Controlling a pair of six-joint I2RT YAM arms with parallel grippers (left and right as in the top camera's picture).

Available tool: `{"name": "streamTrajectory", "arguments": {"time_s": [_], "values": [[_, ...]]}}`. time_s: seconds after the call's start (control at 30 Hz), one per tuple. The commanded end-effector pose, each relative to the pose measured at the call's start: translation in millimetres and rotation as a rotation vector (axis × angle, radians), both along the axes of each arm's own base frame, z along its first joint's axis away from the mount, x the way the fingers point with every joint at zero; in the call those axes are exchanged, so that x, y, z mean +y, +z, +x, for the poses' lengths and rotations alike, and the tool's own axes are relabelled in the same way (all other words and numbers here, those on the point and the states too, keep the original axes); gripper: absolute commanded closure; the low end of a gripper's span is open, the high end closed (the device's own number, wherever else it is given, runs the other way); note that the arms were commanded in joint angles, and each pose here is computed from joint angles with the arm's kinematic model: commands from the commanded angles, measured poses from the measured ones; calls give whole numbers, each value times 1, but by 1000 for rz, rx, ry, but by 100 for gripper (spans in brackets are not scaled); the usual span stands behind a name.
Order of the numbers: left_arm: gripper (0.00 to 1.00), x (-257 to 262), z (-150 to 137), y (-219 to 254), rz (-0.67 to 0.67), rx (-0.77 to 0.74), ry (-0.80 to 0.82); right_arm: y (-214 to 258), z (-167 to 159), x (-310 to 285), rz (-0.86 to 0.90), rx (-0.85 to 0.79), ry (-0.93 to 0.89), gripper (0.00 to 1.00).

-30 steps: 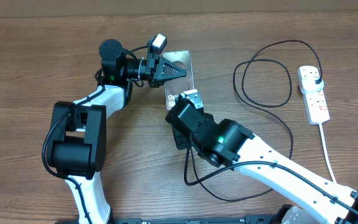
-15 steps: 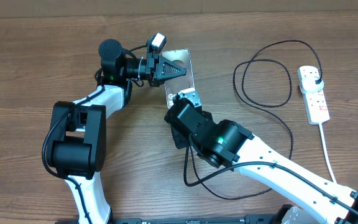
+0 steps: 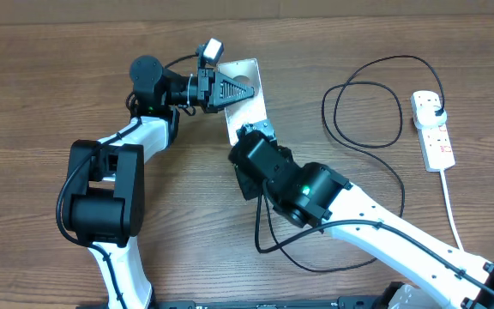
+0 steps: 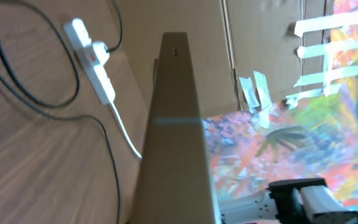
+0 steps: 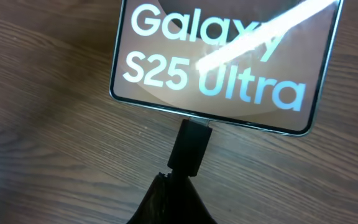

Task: Plug charger to phone and switch on socket

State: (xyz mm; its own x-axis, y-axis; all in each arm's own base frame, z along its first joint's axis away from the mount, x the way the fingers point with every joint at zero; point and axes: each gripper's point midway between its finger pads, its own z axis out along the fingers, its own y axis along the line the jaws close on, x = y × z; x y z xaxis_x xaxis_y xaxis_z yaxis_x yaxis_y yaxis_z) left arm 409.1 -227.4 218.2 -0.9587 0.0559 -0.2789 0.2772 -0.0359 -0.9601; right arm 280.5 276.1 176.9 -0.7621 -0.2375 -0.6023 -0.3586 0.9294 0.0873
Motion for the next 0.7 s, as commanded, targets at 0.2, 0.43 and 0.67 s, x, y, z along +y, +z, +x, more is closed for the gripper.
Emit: {"name": "streamTrajectory", "arguments": {"time_s": [0.2,0.43,0.67], "values": [[96,-11,-24,11,16,-53,-108,39,23,-8,78,-84,-54,82],[96,-27,-27,14,-2,-55,-106,85,5,-31,195,-118,-118,57],[96,-66,-27,42,-64,-115,-87,164,-21,-92,376,-263,-205,36]]}}
